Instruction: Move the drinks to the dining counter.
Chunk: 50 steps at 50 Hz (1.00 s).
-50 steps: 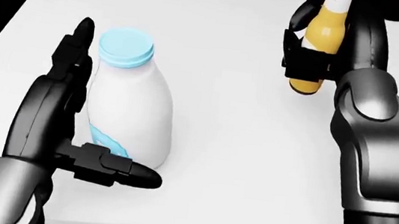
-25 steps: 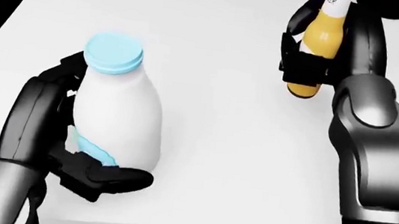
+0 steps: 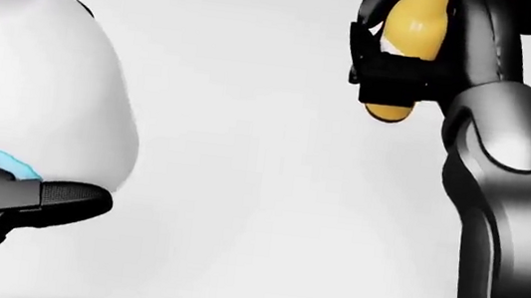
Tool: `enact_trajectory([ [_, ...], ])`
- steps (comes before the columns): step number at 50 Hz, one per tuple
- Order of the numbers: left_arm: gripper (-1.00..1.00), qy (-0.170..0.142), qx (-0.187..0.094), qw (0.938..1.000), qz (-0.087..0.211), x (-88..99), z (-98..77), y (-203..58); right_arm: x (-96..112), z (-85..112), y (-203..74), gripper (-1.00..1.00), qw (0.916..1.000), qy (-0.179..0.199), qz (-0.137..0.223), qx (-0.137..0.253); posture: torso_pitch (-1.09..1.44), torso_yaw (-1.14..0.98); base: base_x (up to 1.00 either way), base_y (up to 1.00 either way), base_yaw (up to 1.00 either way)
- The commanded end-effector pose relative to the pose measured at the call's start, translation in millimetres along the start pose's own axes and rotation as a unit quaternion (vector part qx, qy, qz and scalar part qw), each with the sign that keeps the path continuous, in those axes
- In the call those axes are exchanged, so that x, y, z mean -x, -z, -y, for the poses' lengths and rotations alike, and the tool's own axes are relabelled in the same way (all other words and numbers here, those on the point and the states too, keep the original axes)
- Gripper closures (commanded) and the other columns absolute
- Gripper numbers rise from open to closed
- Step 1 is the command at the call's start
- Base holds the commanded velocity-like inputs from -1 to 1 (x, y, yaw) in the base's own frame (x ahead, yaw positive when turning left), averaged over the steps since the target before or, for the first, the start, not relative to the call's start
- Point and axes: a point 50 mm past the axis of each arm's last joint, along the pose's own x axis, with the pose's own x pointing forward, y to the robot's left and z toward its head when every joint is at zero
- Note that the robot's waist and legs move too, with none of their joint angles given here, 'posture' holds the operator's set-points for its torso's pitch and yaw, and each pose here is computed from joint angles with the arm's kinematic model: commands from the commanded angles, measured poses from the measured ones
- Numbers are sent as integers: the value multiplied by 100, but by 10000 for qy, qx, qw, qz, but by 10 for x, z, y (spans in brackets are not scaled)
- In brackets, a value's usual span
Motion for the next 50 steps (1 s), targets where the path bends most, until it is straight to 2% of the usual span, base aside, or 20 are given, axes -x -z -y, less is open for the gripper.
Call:
enact_trajectory([
  [1, 100, -64, -37, 9991, 422, 33, -29, -137, 51, 10, -301, 100, 9974, 50, 716, 22, 0, 0, 0, 24, 0],
  [25, 100, -160, -26, 9988, 460, 53, -112, -179, 93, -47, -366, 100, 9967, -50, 810, 10, 0, 0, -23, 32, 0],
  [45, 100, -152, -31, 9987, 490, 66, -115, -193, 123, -104, -392, 100, 9965, -200, 815, 25, 0, 0, 0, 76, 0],
  [50, 100, -154, -34, 9987, 494, 74, -119, -196, 134, -115, -402, 100, 9962, -245, 831, 7, 0, 0, 0, 0, 100],
])
